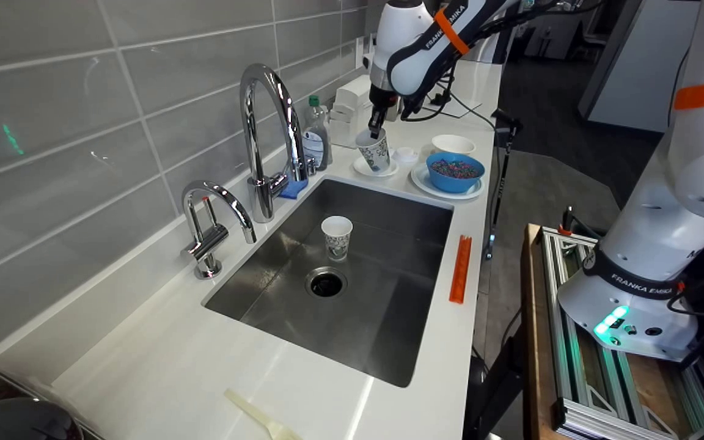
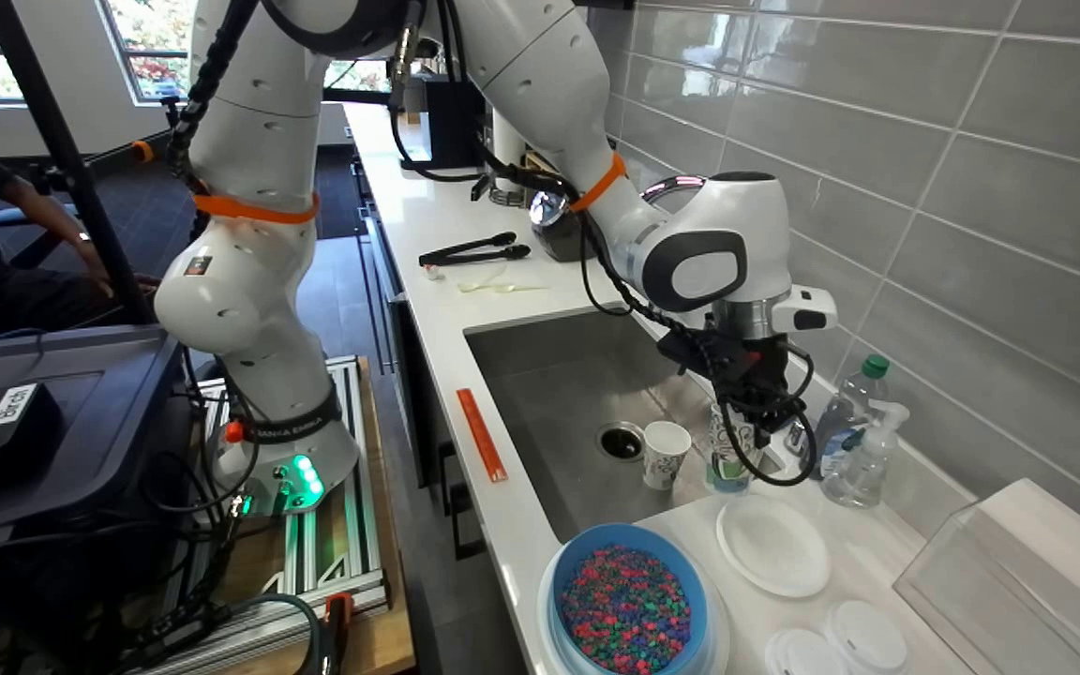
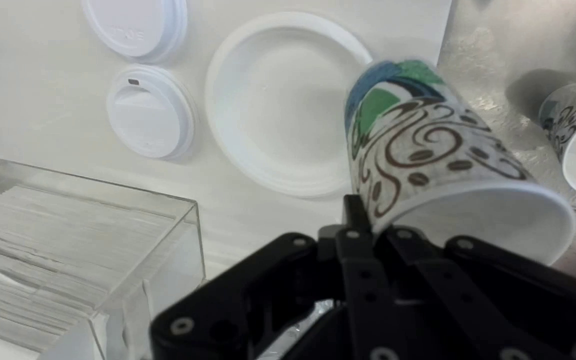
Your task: Put the cup inside the sink then pour into it from the other cup
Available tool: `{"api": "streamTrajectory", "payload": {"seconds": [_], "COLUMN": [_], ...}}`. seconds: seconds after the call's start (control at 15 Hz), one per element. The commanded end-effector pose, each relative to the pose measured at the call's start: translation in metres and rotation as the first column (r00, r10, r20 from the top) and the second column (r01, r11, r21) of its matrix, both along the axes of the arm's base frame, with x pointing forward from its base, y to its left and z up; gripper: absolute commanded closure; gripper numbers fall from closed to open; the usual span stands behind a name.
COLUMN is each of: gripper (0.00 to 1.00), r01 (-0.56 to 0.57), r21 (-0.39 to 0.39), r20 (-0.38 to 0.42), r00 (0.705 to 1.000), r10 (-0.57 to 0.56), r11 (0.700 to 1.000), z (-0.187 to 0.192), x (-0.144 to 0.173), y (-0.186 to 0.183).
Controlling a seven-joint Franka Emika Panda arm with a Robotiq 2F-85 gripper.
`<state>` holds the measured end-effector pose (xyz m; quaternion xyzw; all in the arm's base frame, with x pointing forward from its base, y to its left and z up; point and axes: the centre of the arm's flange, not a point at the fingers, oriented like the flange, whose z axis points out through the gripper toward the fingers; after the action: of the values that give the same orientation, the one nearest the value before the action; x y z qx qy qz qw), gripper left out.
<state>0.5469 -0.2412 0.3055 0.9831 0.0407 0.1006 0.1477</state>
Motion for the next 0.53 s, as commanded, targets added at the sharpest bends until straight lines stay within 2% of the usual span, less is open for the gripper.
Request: {"api": "streamTrajectory", "payload": {"seconds": [0.0,0.47], "gripper": [0.99,0.99], "r01": [0.070,0.157], "r21": [0.042,0.069], "r20": [0.057,0.114], "r00": [0.996,0.980], "r10": [-0.072,-0.165], "r11": [0.997,0.985], "z": [-0.002,-0.011], "x": [-0.020,-0.032], "y": [-0.007,-0.024]}}
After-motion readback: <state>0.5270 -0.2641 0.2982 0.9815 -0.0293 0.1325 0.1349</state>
